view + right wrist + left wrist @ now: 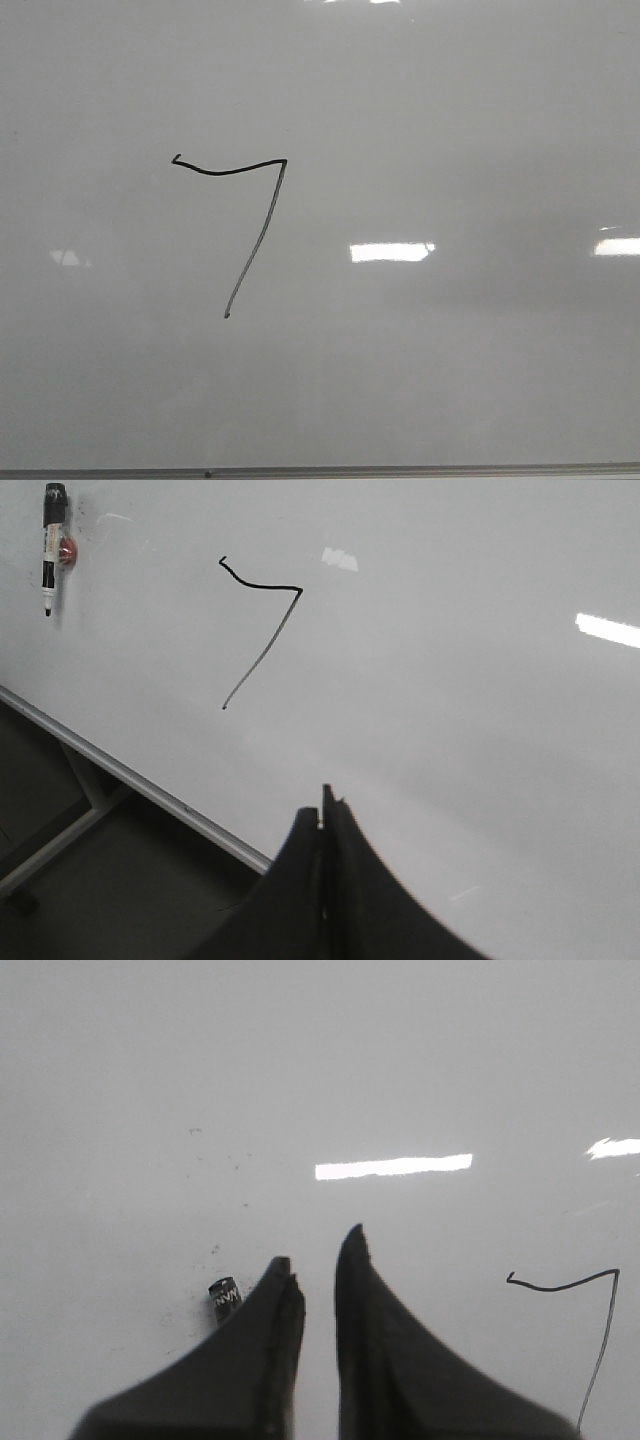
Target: Write number 7 on whiteboard
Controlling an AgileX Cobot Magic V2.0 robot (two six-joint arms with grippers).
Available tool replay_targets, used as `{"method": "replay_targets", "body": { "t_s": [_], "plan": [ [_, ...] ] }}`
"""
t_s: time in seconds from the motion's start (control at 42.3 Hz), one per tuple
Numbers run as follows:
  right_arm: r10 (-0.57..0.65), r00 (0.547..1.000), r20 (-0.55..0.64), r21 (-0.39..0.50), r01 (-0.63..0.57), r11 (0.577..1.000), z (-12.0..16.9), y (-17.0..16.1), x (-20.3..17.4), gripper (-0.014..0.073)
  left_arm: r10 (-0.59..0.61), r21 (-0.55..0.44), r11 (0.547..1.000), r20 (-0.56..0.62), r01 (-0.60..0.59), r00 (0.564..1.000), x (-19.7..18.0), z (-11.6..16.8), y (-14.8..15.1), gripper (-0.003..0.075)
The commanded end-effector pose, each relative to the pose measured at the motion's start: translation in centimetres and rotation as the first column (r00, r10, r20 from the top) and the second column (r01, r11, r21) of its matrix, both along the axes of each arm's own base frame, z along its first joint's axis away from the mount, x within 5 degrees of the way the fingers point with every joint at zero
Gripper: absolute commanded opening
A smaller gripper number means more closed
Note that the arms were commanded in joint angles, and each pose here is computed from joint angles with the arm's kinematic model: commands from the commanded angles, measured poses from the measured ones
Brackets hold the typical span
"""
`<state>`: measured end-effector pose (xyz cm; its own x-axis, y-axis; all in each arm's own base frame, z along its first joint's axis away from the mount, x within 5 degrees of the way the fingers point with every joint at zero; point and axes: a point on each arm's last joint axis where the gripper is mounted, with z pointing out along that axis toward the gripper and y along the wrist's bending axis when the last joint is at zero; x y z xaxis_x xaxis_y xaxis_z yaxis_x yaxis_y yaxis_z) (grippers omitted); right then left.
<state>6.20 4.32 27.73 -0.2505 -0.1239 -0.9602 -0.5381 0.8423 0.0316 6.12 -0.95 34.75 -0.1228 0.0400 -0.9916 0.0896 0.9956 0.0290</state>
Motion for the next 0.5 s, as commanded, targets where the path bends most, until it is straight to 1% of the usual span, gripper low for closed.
{"method": "replay_targets", "body": {
  "t_s": [0.0, 0.472],
  "plan": [
    [-0.026, 0.998, 0.057, 0.047, 0.023, 0.999, 1.23, -0.09, 0.21, -0.0068, 0.012, -0.014, 1.000, 0.106, -0.011, 0.994, -0.70, 1.42, 0.06, -0.0020],
    [-0.026, 0.998, 0.057, 0.047, 0.023, 0.999, 1.23, -0.09, 0.21, -0.0068, 0.012, -0.013, 1.000, 0.112, -0.011, 0.994, -0.85, 1.45, 0.05, -0.0020]
  ]
}}
